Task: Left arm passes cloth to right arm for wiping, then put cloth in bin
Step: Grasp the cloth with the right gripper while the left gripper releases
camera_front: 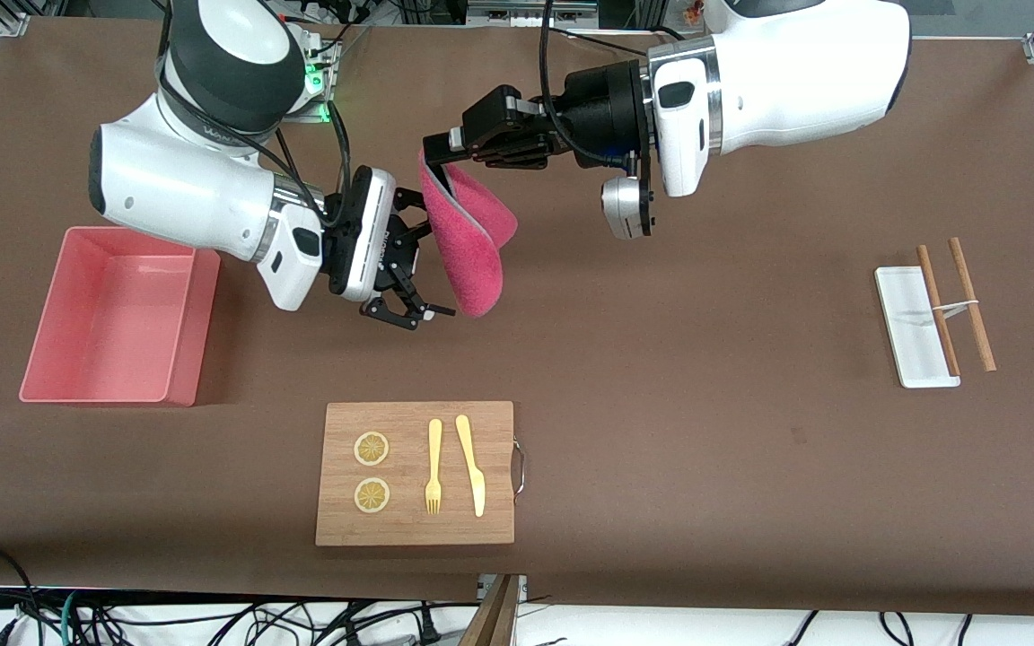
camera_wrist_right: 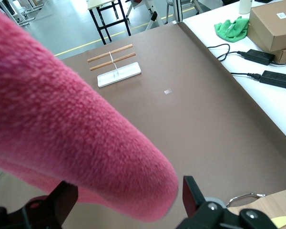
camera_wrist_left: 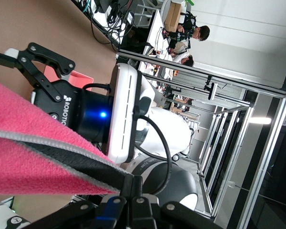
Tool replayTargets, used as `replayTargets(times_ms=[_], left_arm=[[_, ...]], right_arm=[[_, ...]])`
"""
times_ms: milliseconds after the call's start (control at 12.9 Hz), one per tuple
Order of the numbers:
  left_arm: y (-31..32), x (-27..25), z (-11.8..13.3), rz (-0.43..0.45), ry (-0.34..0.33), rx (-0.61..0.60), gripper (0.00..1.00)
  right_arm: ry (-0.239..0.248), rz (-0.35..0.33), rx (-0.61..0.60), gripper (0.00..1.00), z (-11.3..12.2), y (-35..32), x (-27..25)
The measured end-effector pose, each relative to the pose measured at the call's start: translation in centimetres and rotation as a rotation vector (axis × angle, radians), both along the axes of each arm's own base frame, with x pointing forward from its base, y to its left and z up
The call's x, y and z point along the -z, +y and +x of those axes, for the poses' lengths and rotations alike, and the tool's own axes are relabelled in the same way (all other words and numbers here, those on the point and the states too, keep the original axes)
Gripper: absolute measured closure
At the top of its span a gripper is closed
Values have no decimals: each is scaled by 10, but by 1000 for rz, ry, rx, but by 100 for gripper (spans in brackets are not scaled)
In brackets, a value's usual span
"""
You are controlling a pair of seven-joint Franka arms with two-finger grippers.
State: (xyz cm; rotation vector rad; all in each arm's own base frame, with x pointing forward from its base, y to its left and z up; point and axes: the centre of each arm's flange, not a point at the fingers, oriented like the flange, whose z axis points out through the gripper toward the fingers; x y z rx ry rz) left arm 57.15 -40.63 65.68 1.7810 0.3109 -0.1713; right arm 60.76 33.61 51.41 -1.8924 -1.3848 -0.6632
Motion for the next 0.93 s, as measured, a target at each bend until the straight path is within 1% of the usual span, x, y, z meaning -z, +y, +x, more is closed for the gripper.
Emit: replayTargets(times_ms=[78, 156, 233, 311, 389, 544, 622, 856, 933], left_arm=[[0, 0, 0, 0, 0, 0, 99], [0, 0, 0, 0, 0, 0, 99], [0, 0, 0, 0, 0, 0, 99], [0, 0, 0, 0, 0, 0, 99], [0, 0, 0, 0, 0, 0, 99], [0, 0, 0, 0, 0, -1, 99], [0, 0, 0, 0, 0, -1, 99], [1, 0, 1, 0, 0, -2, 99], [1, 0, 1, 0, 0, -2, 99]], right_arm=[[3, -1, 1, 6, 1, 0, 3], [3, -2, 2, 6, 2, -1, 3], [1, -2, 4, 2, 2, -2, 3], [0, -2, 5, 3, 3, -2, 2], [-1, -2, 5, 12, 3, -2, 2], [-1, -2, 5, 38, 3, -2, 2], [-1, -2, 5, 48, 3, -2, 2], [-2, -3, 9, 84, 4, -5, 2], [0, -5, 12, 93, 6, -9, 3]])
